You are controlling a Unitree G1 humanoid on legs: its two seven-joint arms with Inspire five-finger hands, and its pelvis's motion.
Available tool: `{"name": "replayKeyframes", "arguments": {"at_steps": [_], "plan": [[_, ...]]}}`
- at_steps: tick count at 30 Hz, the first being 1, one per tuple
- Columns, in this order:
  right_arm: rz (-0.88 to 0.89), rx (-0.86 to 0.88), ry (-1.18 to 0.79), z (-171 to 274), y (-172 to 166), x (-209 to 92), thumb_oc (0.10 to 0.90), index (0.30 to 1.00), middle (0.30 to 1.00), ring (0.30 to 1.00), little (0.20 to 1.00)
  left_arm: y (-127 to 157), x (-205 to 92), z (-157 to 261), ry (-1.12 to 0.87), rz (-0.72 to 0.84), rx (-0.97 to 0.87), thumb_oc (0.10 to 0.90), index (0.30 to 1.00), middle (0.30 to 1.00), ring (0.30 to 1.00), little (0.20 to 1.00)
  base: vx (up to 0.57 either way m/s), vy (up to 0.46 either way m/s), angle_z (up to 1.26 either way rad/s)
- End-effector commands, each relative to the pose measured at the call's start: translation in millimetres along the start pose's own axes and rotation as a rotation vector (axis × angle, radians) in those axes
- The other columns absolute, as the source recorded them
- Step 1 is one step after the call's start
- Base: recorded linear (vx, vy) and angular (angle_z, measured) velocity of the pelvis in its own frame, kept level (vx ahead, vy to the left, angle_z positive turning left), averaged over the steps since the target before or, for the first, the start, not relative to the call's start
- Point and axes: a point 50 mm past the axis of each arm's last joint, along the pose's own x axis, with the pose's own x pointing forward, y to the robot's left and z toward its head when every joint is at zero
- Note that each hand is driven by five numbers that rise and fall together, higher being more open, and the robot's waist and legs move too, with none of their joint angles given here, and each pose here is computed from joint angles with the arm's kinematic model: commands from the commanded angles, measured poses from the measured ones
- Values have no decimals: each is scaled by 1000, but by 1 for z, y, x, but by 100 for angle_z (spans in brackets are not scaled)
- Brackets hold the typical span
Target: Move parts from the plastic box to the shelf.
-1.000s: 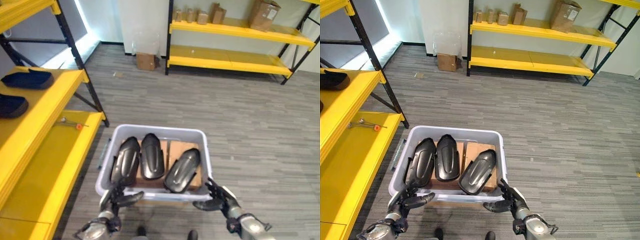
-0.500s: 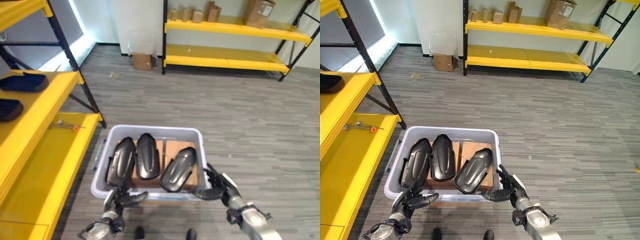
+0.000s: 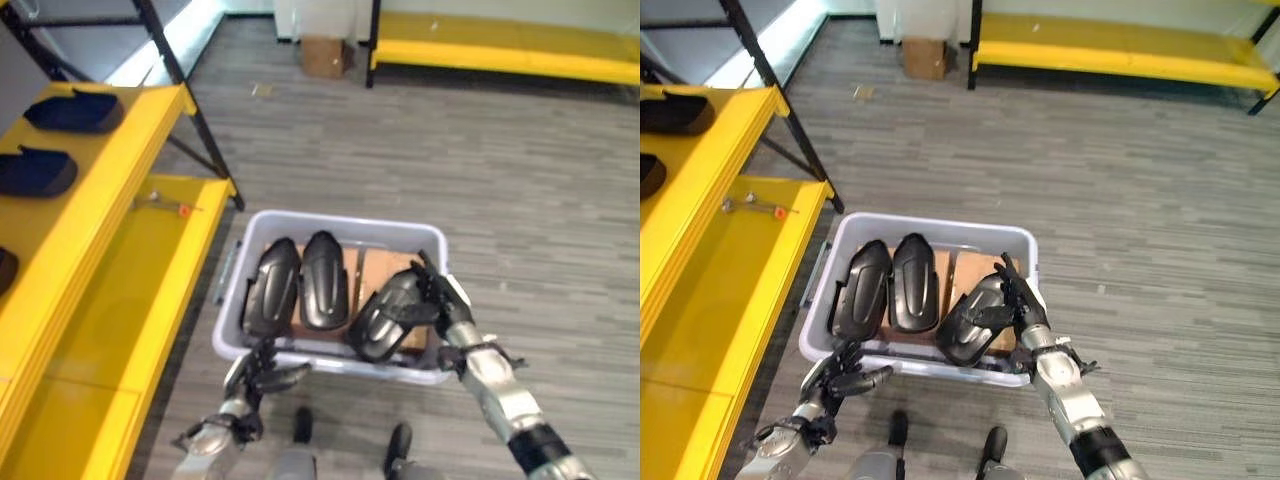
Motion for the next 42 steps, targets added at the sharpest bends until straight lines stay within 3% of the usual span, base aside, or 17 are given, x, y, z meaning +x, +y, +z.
{"name": "replayKeyframes", "arguments": {"at_steps": [1,13,20,34,42], "plan": [[22,41,-225,46,14,11,900,1000,1000,1000,1000,-6,1,20,-106,-52,-3,900,1000,1000,1000,1000,-64,61,1],[-10,41,-288,70,33,28,900,1000,1000,1000,1000,-20,10,34,-148,-94,28,900,1000,1000,1000,1000,-53,72,-2],[-35,-81,-329,73,42,25,900,1000,1000,1000,1000,-20,12,41,-184,-77,33,900,1000,1000,1000,1000,-14,41,-2],[-175,-430,-498,91,43,20,900,1000,1000,1000,1000,-26,17,59,-276,-42,53,900,1000,1000,1000,1000,-19,27,-3],[-263,-747,-630,99,45,14,900,1000,1000,1000,1000,-29,20,71,-336,-19,68,900,1000,1000,1000,1000,-8,29,-5]]}}
